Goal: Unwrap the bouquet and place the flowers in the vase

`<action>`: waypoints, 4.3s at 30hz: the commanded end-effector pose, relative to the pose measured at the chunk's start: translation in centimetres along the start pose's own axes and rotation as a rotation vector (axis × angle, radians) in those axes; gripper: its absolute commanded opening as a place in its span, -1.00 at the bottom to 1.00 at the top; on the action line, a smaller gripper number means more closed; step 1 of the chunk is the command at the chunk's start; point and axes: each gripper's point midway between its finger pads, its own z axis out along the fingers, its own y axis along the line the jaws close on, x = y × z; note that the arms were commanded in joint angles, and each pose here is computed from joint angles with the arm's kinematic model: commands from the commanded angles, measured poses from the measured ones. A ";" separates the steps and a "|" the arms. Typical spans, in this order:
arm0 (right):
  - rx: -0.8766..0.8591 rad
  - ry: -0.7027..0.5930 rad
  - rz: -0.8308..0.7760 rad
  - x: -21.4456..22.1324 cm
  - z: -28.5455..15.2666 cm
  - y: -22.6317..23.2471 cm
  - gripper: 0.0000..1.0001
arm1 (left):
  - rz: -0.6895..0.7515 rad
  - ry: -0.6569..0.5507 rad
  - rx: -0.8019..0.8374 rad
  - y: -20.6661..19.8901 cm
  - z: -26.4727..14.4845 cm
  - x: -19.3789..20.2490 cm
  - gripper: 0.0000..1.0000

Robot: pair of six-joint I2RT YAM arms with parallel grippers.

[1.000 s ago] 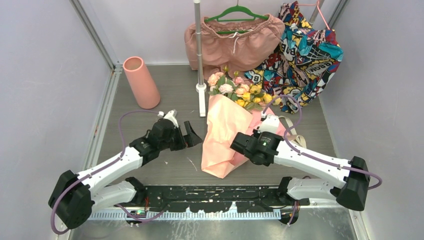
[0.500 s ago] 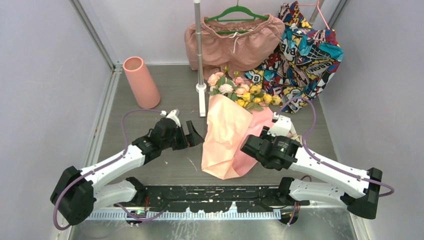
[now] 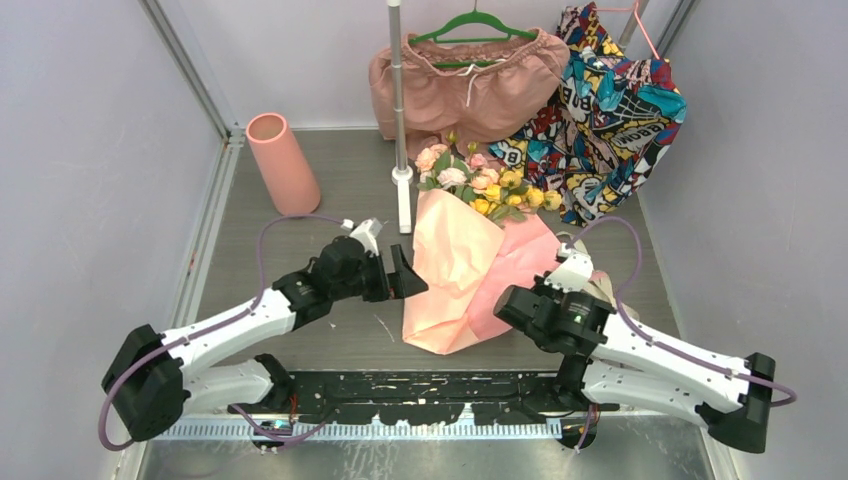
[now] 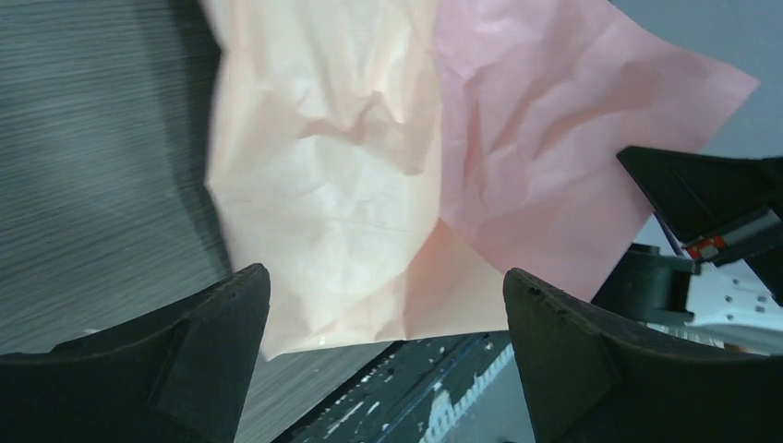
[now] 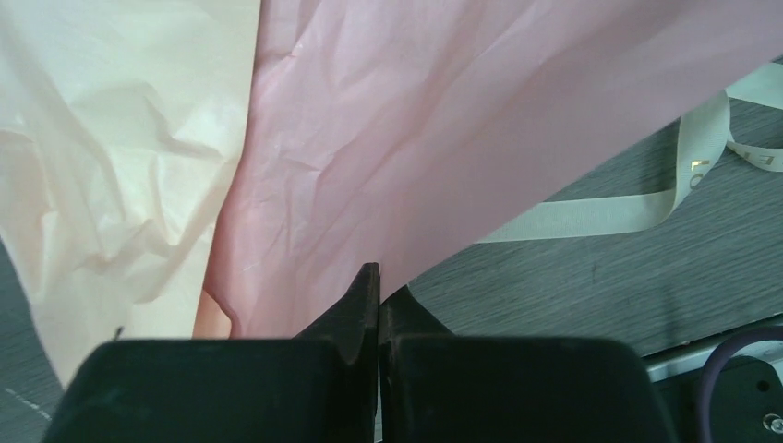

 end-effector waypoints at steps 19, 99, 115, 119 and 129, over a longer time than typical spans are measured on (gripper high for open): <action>0.013 -0.047 0.053 0.0 0.6 -1.1 -0.99 | 0.047 0.290 0.230 -8.8 5.7 12.0 0.88; -0.075 0.205 -0.031 -2.0 16.7 11.4 -0.62 | 0.226 -0.113 0.129 -9.0 -3.4 -1.8 0.85; -0.252 0.125 -0.194 -2.9 11.8 24.4 -0.60 | 0.222 -0.131 0.084 -7.3 -4.8 -1.6 0.85; -0.307 0.131 -0.217 -2.1 10.8 27.4 -0.60 | 0.217 -0.124 0.111 -7.8 -4.7 -1.5 0.85; -0.245 -0.001 0.017 -7.8 9.4 20.5 -0.33 | 0.364 -0.027 0.079 -8.1 -1.1 0.1 0.84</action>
